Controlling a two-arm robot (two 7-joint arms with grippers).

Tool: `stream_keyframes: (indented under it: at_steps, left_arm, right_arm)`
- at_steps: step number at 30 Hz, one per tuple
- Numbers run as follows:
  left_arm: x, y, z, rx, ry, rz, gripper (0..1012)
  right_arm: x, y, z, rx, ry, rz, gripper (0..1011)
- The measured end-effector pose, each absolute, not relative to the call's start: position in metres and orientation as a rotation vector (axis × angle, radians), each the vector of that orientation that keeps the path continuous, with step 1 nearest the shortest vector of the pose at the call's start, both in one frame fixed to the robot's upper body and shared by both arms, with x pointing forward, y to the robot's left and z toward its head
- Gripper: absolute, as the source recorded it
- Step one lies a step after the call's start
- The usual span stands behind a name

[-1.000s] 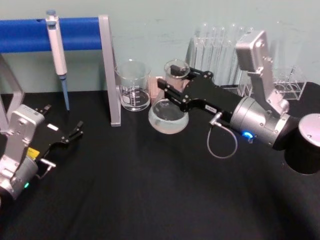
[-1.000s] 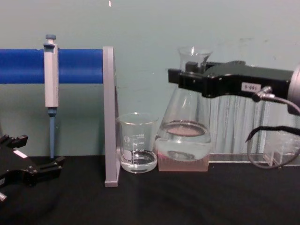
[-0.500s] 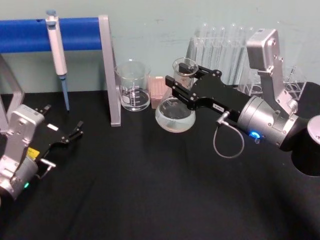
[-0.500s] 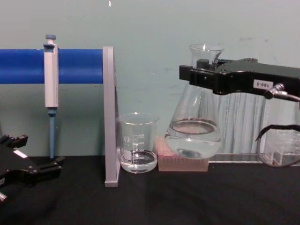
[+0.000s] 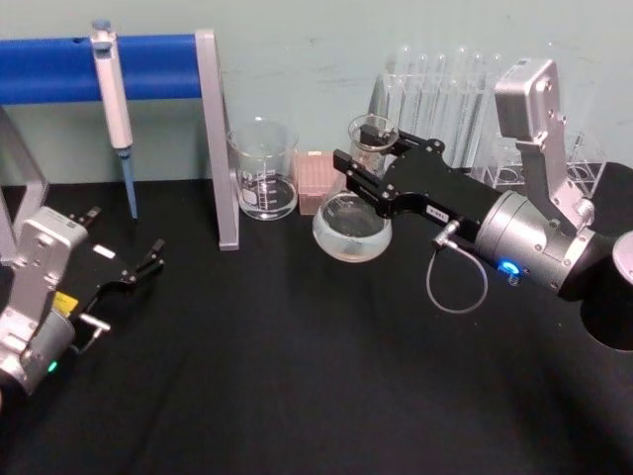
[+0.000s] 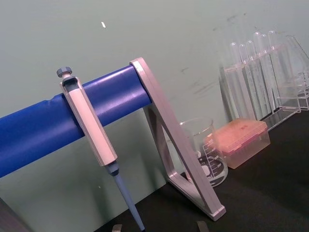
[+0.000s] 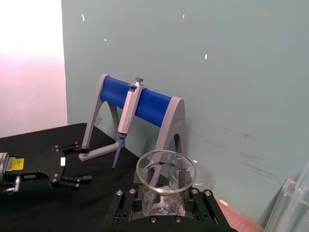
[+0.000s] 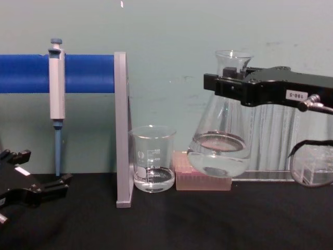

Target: Grasp the erlenmeyer flask with one hand, shake it three times, then place it back.

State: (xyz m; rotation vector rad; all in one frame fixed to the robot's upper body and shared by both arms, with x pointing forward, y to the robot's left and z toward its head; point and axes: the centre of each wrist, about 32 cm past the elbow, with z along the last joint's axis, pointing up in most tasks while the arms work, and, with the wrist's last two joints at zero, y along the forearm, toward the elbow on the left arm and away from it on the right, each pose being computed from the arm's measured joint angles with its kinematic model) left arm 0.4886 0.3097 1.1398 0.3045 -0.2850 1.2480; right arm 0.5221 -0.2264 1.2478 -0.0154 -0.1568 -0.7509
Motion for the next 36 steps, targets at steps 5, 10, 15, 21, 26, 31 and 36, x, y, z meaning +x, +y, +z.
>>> stream_keyframes:
  at_steps: [5, 10, 15, 21, 26, 31, 36]
  left_arm:
    - [0.489, 0.310, 1.140, 0.305, -0.285, 1.248, 1001]
    - [0.489, 0.310, 1.140, 0.304, -0.285, 1.248, 1001]
    - [0.489, 0.310, 1.140, 0.304, -0.285, 1.248, 1001]
    - [0.489, 0.310, 1.140, 0.305, -0.285, 1.248, 1001]
    - [0.489, 0.310, 1.140, 0.304, -0.285, 1.248, 1001]
    - [0.489, 0.310, 1.140, 0.304, -0.285, 1.248, 1001]
    - [0.489, 0.310, 1.140, 0.304, -0.285, 1.248, 1001]
  right_arm:
    - [0.522, -0.227, 1.247, -0.014, -0.155, -0.751, 452]
    - [0.521, -0.226, 1.246, -0.015, -0.151, -0.750, 452]
    - [0.520, -0.226, 1.245, -0.018, -0.147, -0.750, 452]
    - [0.520, -0.226, 1.244, -0.022, -0.142, -0.752, 452]
    - [0.519, -0.224, 1.243, -0.030, -0.141, -0.748, 452]
    - [0.517, -0.220, 1.242, -0.034, -0.137, -0.720, 452]
    - [0.515, -0.214, 1.240, -0.035, -0.128, -0.667, 451]
